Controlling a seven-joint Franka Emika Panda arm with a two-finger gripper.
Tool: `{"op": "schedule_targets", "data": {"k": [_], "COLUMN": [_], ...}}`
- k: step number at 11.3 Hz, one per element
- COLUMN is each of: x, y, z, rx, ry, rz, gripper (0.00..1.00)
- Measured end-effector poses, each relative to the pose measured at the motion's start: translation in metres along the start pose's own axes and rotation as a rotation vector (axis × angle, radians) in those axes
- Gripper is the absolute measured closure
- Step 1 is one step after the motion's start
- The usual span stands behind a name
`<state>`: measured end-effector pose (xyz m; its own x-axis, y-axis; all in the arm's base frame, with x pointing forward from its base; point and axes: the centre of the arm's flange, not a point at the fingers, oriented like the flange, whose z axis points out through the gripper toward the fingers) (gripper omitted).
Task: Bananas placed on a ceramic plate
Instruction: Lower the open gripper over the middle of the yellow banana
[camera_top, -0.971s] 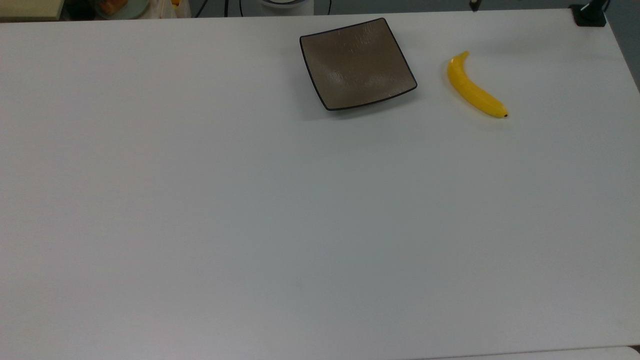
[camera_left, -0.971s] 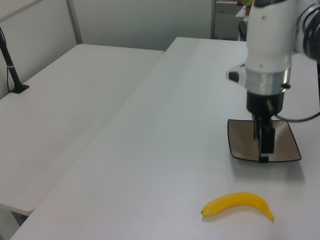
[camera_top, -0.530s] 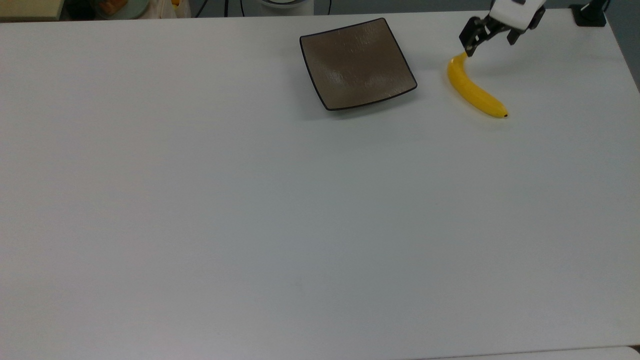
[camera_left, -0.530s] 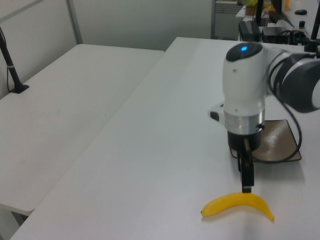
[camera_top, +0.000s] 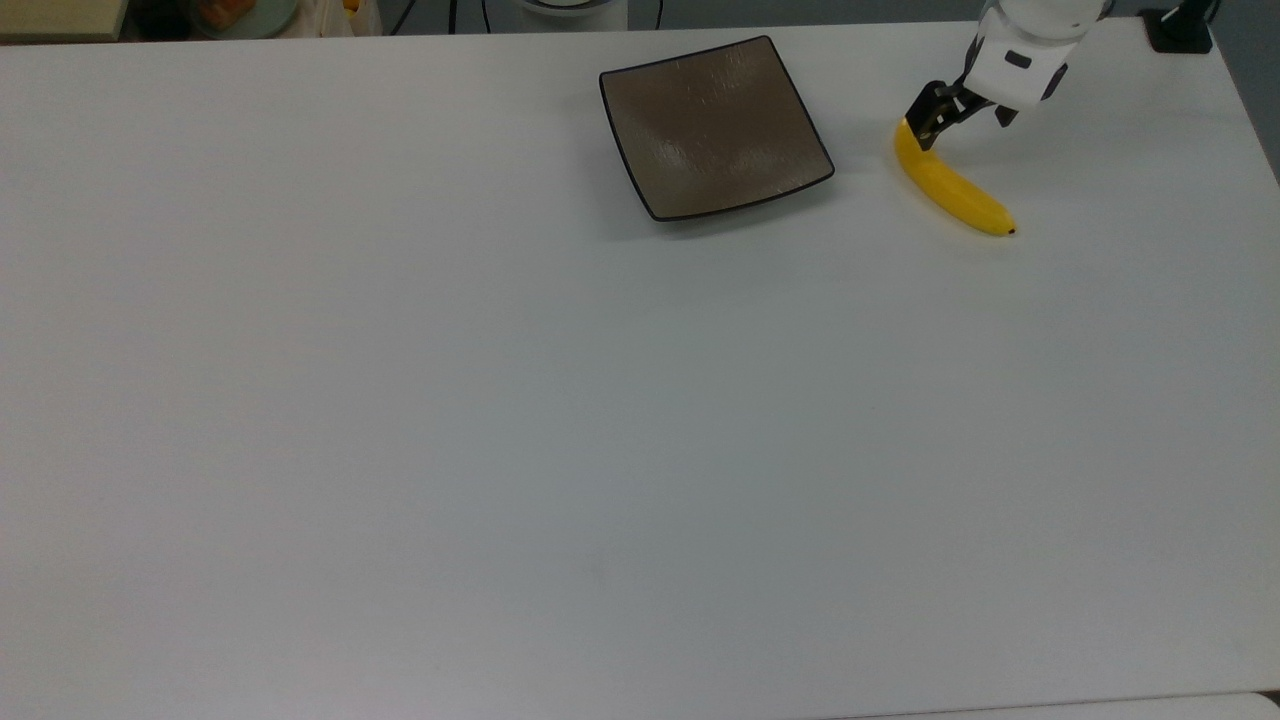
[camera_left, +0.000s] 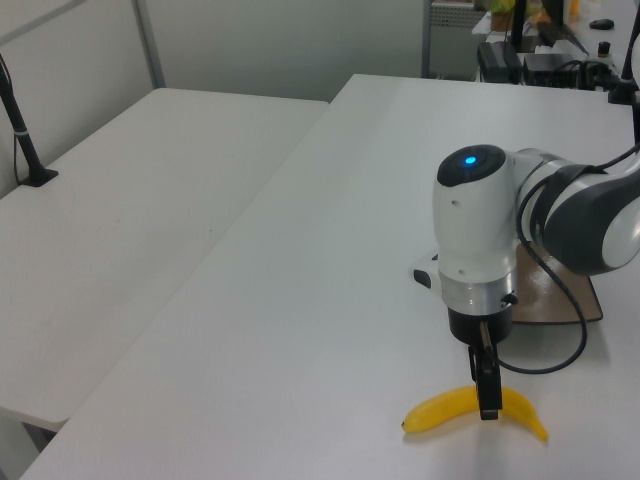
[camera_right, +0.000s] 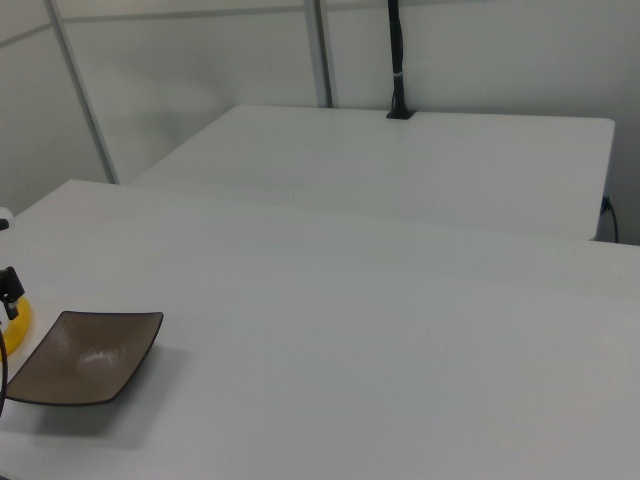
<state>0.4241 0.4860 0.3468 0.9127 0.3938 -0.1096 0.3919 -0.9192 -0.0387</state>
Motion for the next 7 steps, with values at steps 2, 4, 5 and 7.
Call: {"op": "schedule_targets", "data": {"k": [2,4,5,7], "x": [0.001,0.001,0.000,-0.002], "y": [0.002,0.006,0.007,0.009], "z": [0.010,0.021,0.026,0.034], "rx": [-0.017,-0.037,-0.047,-0.066], "ry": [-0.002,0.012,0.016,0.016], "rz": [-0.007,-0.019,-0.026,-0.038], "gripper": [0.00,0.06,0.07,0.21]}}
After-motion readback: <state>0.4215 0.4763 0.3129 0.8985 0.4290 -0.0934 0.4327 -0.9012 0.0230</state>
